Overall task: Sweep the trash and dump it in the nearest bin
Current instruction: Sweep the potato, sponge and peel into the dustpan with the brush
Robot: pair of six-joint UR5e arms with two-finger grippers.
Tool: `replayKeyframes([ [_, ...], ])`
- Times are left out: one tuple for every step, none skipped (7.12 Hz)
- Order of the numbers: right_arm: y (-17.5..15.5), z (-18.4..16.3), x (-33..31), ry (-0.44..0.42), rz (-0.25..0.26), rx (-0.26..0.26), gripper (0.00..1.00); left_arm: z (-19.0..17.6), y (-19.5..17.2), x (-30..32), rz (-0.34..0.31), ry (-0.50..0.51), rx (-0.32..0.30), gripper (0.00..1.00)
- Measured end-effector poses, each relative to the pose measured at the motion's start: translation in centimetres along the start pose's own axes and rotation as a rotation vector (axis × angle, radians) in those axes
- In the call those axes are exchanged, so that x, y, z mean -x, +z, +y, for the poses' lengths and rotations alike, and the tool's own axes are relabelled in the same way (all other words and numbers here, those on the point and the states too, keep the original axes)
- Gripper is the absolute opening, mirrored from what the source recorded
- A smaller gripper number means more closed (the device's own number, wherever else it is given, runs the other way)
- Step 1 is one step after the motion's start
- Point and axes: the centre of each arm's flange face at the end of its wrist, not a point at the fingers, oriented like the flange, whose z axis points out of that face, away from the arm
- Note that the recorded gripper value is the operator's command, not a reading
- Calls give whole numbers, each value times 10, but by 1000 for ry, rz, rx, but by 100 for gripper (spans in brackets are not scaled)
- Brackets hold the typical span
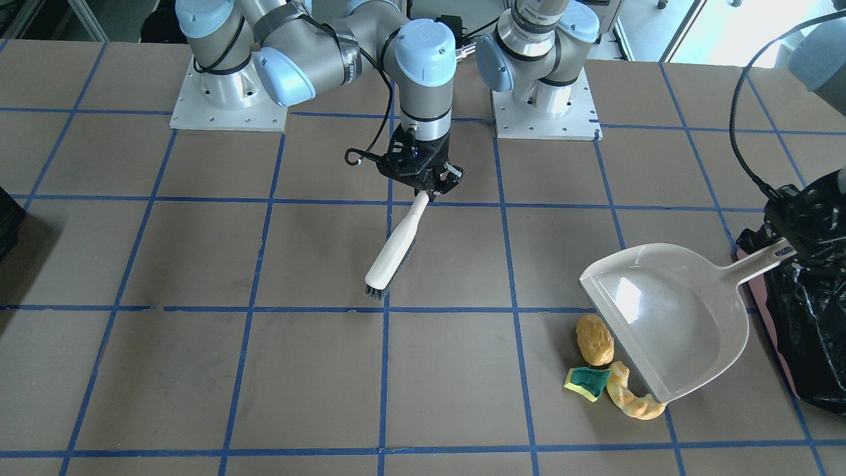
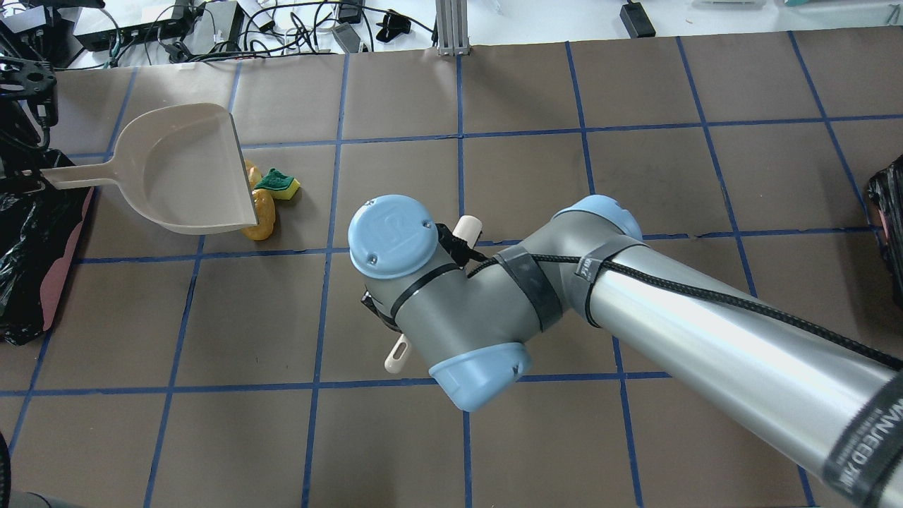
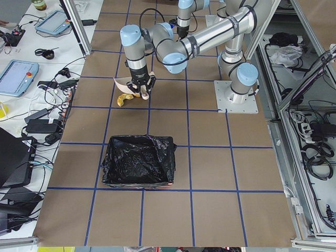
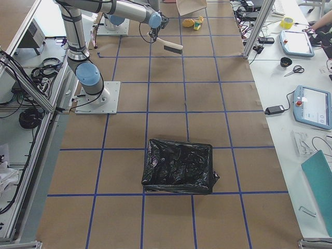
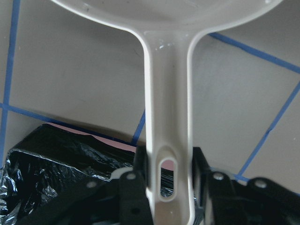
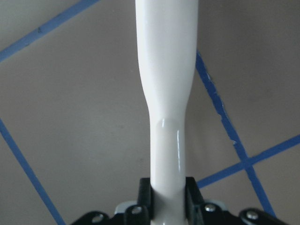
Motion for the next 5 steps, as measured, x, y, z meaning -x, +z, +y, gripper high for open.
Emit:
replayKeyframes([
  [3, -17, 31, 14, 17, -2, 0, 23, 15, 14, -20, 47, 15, 9],
  [6, -32, 61, 34, 39, 3, 0, 49, 27, 31, -43, 98, 29, 9],
  [11, -44, 85, 61, 49, 11, 0, 70, 31, 48, -61, 143, 43, 9],
  [15, -50, 101, 85, 43, 23, 0, 84, 37, 66, -69, 189, 52, 9],
  [16, -52, 113, 106, 27, 37, 0, 92, 54, 80, -53, 247, 55, 8],
])
